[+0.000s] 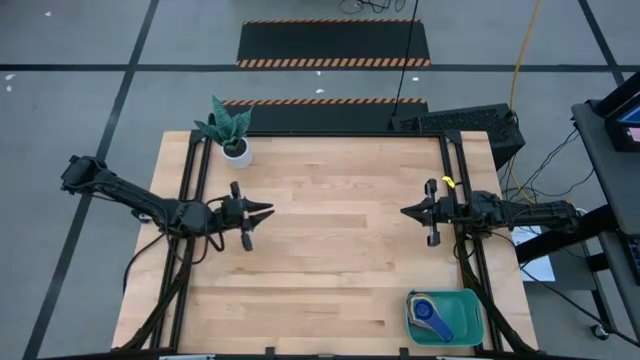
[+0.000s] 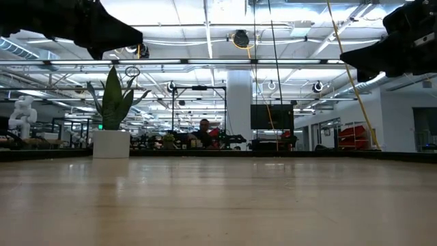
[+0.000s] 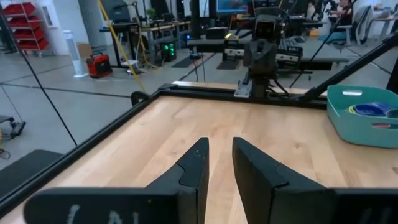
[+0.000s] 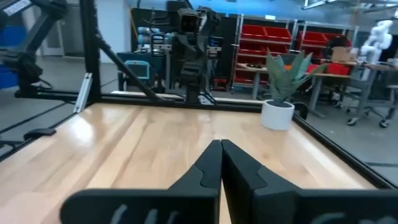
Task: Nest measuring cups in basket
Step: Return to Home Position
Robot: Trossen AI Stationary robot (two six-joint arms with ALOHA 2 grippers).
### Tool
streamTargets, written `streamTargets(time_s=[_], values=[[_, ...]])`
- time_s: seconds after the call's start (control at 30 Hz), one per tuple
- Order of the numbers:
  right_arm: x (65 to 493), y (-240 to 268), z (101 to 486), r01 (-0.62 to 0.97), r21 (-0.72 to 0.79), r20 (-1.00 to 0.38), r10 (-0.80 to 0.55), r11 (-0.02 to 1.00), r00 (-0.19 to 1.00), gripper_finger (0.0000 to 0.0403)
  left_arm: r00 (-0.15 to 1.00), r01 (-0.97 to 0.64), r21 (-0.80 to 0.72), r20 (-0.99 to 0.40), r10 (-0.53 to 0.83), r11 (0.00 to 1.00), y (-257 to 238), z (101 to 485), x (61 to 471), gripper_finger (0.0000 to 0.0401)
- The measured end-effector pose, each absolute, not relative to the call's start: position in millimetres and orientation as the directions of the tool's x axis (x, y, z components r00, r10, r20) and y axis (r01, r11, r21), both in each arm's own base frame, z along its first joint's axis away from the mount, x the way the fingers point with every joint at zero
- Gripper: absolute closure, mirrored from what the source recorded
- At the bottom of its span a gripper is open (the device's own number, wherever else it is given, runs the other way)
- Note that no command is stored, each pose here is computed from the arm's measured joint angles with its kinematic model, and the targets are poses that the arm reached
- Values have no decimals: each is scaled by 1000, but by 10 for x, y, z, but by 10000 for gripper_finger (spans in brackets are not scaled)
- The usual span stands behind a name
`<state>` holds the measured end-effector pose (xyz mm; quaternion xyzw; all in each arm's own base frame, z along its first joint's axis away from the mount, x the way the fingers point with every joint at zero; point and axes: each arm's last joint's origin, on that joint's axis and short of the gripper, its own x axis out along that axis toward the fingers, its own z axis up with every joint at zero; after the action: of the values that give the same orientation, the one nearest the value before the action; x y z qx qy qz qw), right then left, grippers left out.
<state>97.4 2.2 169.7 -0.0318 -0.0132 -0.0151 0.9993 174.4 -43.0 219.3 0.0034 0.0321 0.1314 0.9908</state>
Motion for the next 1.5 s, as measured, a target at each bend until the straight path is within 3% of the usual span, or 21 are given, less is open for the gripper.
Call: streamTargets(time_s=[0.37,0.6,0.77,1.03,1.5], values=[[973,60,1688,-31,-98,17,33,995,999,403,963,-259,27,-63,261,965,-425,2147,1728,325],[970,92,1687,-140,-152,16,144,978,989,403,974,-220,14,-52,220,975,-475,2160,1718,325],[970,94,1690,-143,-145,20,148,979,989,403,991,-130,57,-30,132,990,-558,2163,1693,325],[970,94,1692,-145,-145,22,149,979,989,403,994,-102,67,29,101,992,-520,1992,1539,325],[970,94,1693,-145,-144,22,150,979,988,403,985,123,80,111,-131,989,-472,1764,1277,325]])
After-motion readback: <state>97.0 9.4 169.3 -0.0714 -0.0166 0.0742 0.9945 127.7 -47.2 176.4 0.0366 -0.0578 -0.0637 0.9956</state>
